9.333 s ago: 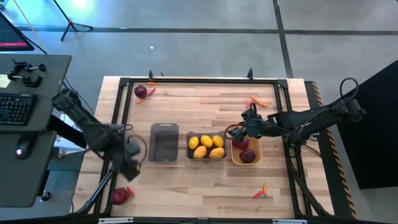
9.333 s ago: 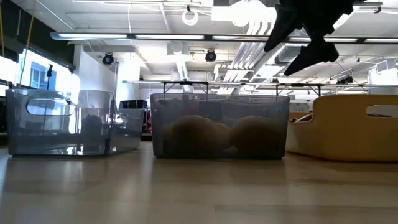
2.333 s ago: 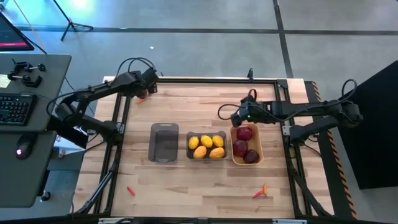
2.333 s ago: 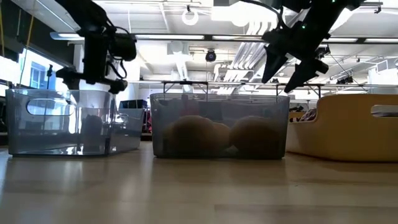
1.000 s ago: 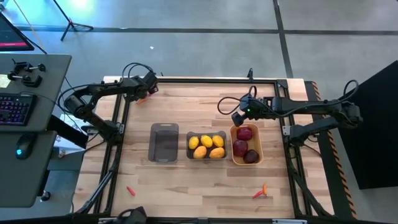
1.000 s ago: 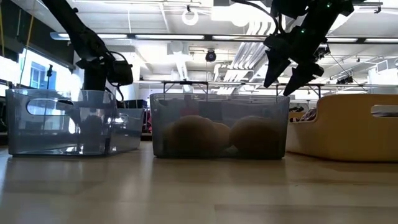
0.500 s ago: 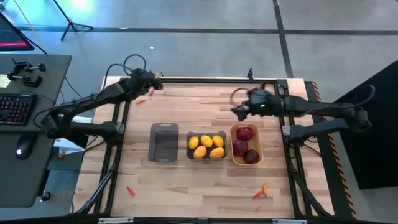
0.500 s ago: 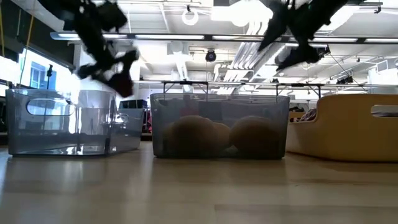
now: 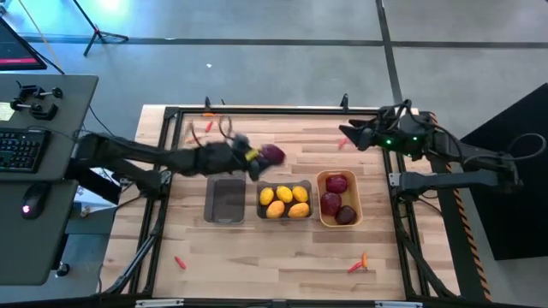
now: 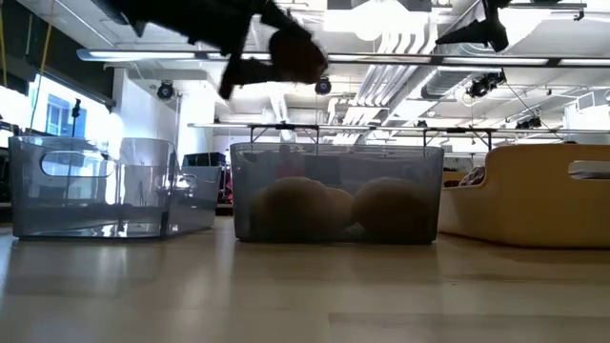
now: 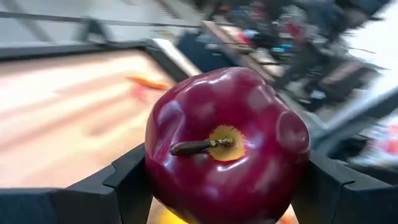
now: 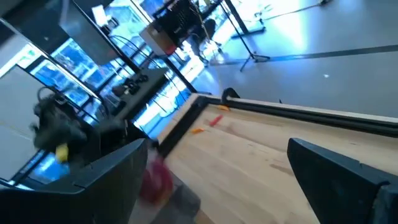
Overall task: Sort produce into baskets
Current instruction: Put the apple into the yellow bin
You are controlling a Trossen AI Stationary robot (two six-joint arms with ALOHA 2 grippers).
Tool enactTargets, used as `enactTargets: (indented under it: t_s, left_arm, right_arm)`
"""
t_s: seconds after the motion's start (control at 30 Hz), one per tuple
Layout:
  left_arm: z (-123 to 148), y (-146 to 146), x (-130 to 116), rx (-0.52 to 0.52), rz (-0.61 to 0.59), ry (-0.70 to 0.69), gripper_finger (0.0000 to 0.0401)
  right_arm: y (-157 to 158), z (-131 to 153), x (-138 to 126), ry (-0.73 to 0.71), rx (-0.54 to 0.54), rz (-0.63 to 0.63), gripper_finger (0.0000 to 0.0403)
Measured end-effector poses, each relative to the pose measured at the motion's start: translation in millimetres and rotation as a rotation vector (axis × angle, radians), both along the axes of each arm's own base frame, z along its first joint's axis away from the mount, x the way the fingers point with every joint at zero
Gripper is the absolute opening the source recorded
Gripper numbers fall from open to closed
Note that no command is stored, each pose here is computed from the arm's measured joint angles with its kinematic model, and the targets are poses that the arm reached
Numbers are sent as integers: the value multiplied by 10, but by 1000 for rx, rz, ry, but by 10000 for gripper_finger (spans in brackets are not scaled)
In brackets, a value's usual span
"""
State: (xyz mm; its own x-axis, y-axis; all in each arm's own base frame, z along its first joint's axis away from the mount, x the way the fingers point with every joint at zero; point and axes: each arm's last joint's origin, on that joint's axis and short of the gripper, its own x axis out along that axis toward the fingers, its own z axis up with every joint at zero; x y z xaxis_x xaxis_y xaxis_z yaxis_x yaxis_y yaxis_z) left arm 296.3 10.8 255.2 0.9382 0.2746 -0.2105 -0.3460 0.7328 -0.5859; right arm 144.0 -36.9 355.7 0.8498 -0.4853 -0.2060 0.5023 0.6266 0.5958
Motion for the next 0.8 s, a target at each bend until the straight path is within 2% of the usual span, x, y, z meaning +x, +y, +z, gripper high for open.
enactTargets:
  t_s: [0.2,0.33,0.57,0.7,0.8]
  left_arm:
    - [-220,-330,536,8,-93,20,272]
    - [-256,-471,941,90,-178,36,273]
    - [-245,-557,1543,239,-281,67,274]
    - [-340,-599,1799,314,-346,70,274]
    - [-419,-599,1944,328,-349,73,274]
  right_arm:
    - [10,29,23,-18,-27,59,376]
    - [19,15,62,11,-60,123,376]
    - [28,11,74,38,-112,175,376]
    - [22,13,72,48,-135,156,376]
    - [21,13,72,48,-135,153,376]
